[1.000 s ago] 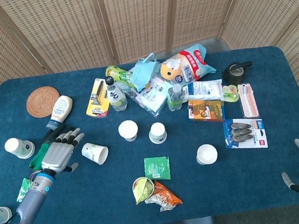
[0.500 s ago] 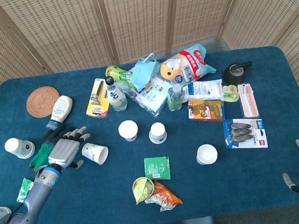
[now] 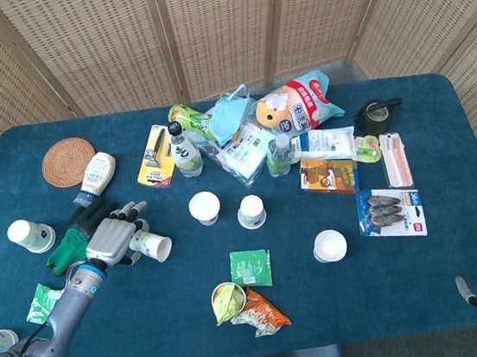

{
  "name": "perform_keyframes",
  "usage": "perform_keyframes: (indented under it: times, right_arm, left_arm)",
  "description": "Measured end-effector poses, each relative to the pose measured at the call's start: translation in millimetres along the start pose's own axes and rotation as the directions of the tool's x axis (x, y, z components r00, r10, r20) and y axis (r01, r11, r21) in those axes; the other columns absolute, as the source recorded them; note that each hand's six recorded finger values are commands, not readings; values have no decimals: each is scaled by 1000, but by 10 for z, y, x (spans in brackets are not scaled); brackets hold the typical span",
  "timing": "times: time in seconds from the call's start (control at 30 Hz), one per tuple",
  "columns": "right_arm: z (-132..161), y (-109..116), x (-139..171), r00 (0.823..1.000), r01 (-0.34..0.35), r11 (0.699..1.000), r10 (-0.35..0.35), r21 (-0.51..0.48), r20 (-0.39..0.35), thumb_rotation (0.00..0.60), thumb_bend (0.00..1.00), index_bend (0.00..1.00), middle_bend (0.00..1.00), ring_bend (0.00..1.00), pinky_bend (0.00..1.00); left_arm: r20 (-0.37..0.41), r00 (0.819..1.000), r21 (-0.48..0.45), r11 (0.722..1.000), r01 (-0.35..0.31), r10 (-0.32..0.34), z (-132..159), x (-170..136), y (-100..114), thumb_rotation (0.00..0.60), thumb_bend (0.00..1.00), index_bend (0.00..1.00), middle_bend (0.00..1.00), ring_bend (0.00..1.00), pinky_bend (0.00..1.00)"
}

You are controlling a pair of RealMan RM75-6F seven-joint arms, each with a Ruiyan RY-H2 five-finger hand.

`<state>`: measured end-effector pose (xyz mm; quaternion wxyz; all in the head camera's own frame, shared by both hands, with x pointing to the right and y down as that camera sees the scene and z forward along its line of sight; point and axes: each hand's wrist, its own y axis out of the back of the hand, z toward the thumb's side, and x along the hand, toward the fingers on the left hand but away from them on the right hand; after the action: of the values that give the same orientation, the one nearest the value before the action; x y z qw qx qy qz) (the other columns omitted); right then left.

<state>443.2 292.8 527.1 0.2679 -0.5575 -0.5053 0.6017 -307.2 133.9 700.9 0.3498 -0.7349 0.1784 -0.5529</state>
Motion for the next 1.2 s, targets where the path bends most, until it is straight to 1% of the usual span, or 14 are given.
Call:
perform_keyframes:
  times: [0.2, 0.3, 0.4, 0.5, 0.6, 0.7, 0.73, 0.8, 0.83, 0.9, 0.93, 1.03, 1.13, 1.2]
  right_arm:
    - [3, -22, -12, 1000, -6, 1000, 6, -4, -3, 544, 356, 0, 115, 0, 0]
    - [-1, -34, -17, 1000, -8, 1000, 8, -6, -3, 541, 355, 0, 115, 0, 0]
    - [-9, -50, -20, 1000, -12, 1000, 12, -8, -3, 542, 354, 0, 115, 0, 0]
    - [-15, -67, -24, 1000, -16, 1000, 16, -10, -2, 542, 355, 0, 115, 0, 0]
    - [-15, -81, -30, 1000, -19, 1000, 19, -12, -3, 541, 355, 0, 115, 0, 0]
    - [-9, -89, -40, 1000, -20, 1000, 20, -13, -6, 542, 355, 0, 115, 0, 0]
    - [-7, -91, -42, 1000, -20, 1000, 20, -14, -7, 541, 355, 0, 115, 0, 0]
    - [-4, -97, -46, 1000, -22, 1000, 22, -15, -8, 542, 354, 0, 115, 0, 0]
    - [-4, -100, -47, 1000, -23, 1000, 22, -15, -8, 542, 355, 0, 115, 0, 0]
    - [-5, -106, -49, 1000, -24, 1000, 24, -16, -8, 541, 357, 0, 115, 0, 0]
    - [-7, -107, -49, 1000, -25, 1000, 25, -16, -7, 541, 357, 0, 115, 0, 0]
    - [-15, -101, -48, 1000, -23, 1000, 23, -15, -5, 542, 357, 0, 115, 0, 0]
    - [-21, -94, -47, 1000, -21, 1000, 21, -17, -4, 540, 356, 0, 115, 0, 0]
    - [-28, -97, -46, 1000, -22, 1000, 22, -17, -2, 540, 357, 0, 115, 0, 0]
  left_arm:
    - [-8, 1000, 24, 999, -25, 25, -18, -78, 91, 600, 388, 413, 102, 0, 192]
    - [-7, 999, 74, 996, -50, 51, -33, -130, 170, 600, 389, 427, 100, 0, 193]
    - [-3, 996, 171, 981, -90, 92, -43, -190, 267, 600, 389, 431, 99, 0, 191]
    - [7, 991, 299, 945, -133, 137, -44, -260, 354, 600, 389, 432, 96, 0, 186]
    - [22, 984, 426, 889, -168, 176, -39, -332, 423, 600, 389, 433, 93, 0, 184]
    - [42, 978, 544, 816, -196, 206, -27, -386, 466, 600, 388, 433, 87, 0, 180]
    - [52, 975, 587, 784, -203, 214, -20, -401, 474, 600, 388, 434, 86, 0, 179]
    - [66, 973, 645, 735, -212, 222, -7, -417, 477, 600, 389, 435, 84, 0, 175]
    - [78, 971, 680, 701, -217, 225, 7, -423, 474, 600, 389, 435, 83, 0, 172]
    - [98, 969, 726, 650, -225, 226, 37, -426, 464, 600, 389, 434, 80, 0, 167]
    - [112, 968, 752, 618, -231, 224, 63, -424, 453, 600, 389, 434, 78, 0, 165]
    - [140, 968, 796, 557, -236, 210, 130, -405, 408, 600, 389, 435, 73, 0, 162]
    - [163, 968, 824, 514, -239, 189, 208, -374, 349, 600, 389, 435, 71, 0, 161]
    - [174, 969, 835, 494, -241, 177, 250, -357, 308, 600, 389, 435, 70, 0, 161]
